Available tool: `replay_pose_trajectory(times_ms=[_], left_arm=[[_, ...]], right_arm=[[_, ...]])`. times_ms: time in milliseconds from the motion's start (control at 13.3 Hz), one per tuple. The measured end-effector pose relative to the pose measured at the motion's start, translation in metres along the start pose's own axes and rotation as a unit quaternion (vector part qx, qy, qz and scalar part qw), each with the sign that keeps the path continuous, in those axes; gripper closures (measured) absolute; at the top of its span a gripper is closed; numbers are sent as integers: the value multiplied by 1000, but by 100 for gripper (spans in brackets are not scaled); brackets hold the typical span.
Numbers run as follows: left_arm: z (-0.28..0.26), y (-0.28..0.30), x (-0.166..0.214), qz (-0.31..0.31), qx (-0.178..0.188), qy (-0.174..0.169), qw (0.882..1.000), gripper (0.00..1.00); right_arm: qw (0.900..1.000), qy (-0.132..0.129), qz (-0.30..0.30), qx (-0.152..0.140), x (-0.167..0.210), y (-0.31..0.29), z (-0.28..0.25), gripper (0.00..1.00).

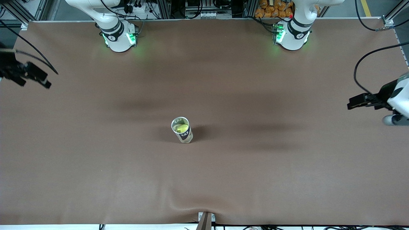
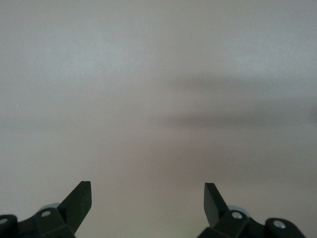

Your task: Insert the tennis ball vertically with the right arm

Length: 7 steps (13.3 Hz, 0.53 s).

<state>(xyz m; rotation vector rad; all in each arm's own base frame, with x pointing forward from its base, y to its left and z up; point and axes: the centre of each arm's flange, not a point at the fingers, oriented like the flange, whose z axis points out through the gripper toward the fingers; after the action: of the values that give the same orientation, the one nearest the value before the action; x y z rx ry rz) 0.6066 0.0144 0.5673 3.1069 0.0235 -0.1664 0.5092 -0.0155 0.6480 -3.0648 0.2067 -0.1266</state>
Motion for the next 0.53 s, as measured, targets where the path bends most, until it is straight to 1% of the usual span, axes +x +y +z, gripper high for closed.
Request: replay_pose_trajectory(times_ms=[75,150,225,526], left_arm=[[-7,-6,-8,-4,-1,-11,1000,0],[-14,-7,-15,-5,-2,-21,1000,0],[-23,-7,-22,-4,-3,-23,1000,0],[-59,-7,-48,-2,-4,-1,1000,0]], right_arm=[[1000,-13,-9,0,-10,-7,-13,0],[1000,-15,-17,0,-17,-14,-24,0],[1000,-15,-22,0,-20,-18,-30,0],[1000,-21,-14,1,-22,-8,-32,0]])
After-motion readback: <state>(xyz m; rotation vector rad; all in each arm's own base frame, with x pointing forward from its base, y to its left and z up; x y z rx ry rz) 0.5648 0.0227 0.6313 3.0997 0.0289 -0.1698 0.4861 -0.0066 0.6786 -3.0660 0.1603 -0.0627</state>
